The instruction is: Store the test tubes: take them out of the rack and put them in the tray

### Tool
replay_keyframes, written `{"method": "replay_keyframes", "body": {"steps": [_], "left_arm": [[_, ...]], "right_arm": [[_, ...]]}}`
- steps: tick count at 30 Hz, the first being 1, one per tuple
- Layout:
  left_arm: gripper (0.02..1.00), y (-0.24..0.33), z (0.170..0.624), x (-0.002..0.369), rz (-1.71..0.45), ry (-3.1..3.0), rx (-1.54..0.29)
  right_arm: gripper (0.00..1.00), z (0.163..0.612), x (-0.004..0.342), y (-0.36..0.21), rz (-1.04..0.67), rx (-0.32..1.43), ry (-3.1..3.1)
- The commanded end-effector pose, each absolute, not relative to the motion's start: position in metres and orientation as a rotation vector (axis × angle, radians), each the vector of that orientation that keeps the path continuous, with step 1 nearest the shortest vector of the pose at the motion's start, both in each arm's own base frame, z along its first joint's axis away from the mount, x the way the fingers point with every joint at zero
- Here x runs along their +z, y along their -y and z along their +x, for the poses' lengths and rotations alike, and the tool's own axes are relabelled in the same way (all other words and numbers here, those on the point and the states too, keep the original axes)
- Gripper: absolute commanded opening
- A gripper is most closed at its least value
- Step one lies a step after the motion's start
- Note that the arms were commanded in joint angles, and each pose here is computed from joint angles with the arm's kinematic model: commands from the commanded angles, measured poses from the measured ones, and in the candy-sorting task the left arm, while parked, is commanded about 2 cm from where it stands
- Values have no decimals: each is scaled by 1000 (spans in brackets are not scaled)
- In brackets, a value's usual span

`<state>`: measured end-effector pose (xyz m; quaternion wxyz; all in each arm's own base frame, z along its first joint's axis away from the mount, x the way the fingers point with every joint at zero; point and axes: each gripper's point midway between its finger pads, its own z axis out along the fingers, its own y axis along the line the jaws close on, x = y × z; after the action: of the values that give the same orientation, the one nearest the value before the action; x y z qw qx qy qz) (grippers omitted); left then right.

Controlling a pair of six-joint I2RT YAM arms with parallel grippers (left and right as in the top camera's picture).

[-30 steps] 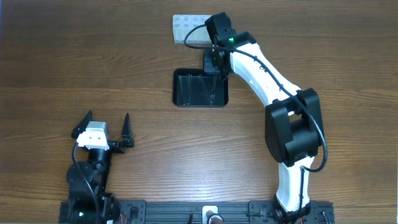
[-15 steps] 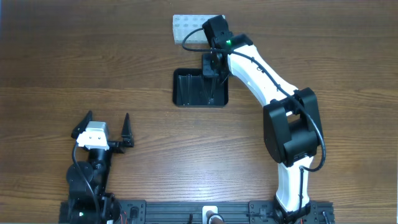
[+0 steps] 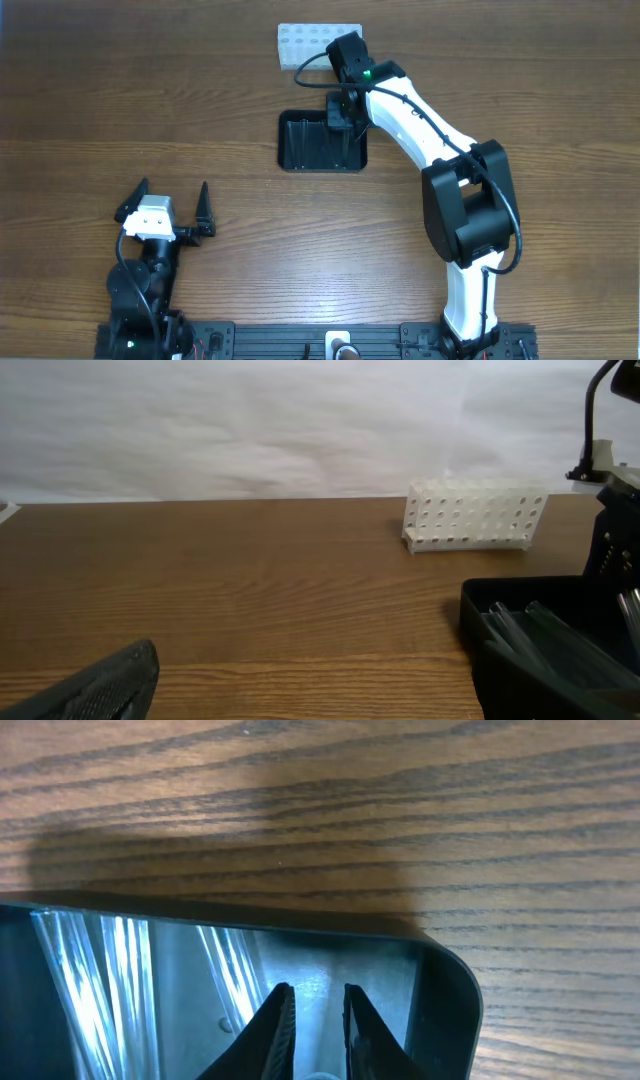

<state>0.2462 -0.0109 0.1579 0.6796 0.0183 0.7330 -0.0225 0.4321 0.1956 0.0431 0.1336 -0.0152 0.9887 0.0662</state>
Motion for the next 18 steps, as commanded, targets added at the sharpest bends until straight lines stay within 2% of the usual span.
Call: {"method": "replay_keyframes", "body": {"steps": [1,4,8,11,14,18], "left_arm": [[1000,11,246,157,33,-1646,-65],[1000,11,246,157,33,-1646,-65],[1000,11,246,157,33,-1646,-65],[1000,11,246,157,33,-1646,-65],[1000,11,246,157,33,-1646,-65],[1000,11,246,157,33,-1646,-65]], "right_arm": [[183,429,33,-194,-40,157,-2884],[253,429,33,-194,-40,158,-2883],[308,429,33,-194,-42,159,-2883],[325,429,46,-196,-87,165,-2862],[360,429,85,-202,-165,195,-2779],[494,435,164,-186,-157,159,-2584]]}}
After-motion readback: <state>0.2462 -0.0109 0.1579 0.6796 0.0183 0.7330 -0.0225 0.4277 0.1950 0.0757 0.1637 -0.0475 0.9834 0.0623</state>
